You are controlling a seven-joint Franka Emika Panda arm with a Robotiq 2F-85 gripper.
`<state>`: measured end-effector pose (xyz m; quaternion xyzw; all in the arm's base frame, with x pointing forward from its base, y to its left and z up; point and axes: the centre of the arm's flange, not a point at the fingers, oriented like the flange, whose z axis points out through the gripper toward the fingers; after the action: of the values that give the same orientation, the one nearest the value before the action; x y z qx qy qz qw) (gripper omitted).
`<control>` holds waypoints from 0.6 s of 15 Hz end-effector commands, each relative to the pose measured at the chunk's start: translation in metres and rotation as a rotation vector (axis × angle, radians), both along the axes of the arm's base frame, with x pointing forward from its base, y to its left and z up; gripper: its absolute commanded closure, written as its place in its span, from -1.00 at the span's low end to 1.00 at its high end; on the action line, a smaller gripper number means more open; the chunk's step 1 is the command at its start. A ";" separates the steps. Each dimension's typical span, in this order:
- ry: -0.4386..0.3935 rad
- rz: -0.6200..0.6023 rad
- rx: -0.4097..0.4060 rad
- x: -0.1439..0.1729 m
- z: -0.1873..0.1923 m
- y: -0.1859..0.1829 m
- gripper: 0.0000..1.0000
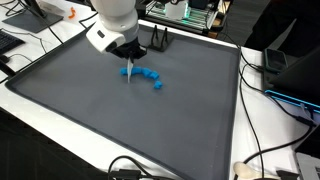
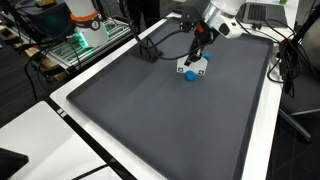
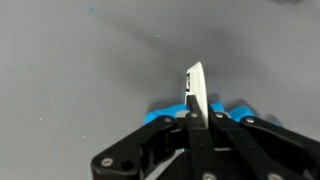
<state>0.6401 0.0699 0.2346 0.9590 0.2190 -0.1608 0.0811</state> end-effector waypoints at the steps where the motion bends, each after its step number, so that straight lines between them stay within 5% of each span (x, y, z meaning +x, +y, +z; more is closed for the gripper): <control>1: 0.050 -0.001 0.001 -0.014 -0.031 -0.007 0.98; 9: 0.087 -0.029 0.015 -0.044 -0.030 -0.017 0.98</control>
<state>0.6332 0.0645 0.2309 0.9590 0.2146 -0.1684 0.0773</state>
